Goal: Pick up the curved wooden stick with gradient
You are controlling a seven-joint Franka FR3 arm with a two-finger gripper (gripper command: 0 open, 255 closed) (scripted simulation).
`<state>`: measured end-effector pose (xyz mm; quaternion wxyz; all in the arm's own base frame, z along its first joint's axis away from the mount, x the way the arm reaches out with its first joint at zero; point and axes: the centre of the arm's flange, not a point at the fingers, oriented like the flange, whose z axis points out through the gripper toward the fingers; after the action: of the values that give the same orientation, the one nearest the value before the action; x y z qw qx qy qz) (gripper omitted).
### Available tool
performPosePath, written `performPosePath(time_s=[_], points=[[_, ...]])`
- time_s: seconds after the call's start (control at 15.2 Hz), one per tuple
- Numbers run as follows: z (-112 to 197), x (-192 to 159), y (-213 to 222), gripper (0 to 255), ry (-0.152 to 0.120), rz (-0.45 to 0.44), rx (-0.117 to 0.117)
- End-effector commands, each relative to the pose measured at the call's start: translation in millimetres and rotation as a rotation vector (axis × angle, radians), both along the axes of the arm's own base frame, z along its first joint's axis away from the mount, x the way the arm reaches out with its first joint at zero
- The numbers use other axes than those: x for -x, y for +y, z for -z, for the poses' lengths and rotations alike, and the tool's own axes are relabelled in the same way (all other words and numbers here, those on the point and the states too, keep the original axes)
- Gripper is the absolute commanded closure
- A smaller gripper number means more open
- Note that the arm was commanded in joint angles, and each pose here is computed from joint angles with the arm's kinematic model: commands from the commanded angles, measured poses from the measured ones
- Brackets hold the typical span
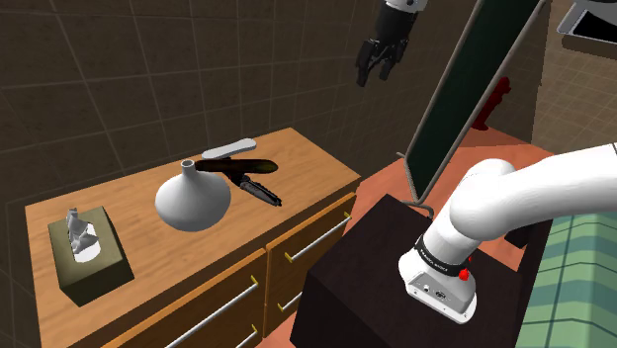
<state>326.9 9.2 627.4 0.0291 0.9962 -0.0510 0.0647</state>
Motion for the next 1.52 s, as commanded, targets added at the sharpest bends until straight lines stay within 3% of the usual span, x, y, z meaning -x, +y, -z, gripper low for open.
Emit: performPosePath(time_s=[0.0, 0.73, 1.45], points=[[0, 0, 0, 0, 0.000, 0.000, 0.000], [93, -109, -10, 0, -0.012, -0.438, -0.084], [182, -211, 35, 0, -0.024, -0.875, -0.168]])
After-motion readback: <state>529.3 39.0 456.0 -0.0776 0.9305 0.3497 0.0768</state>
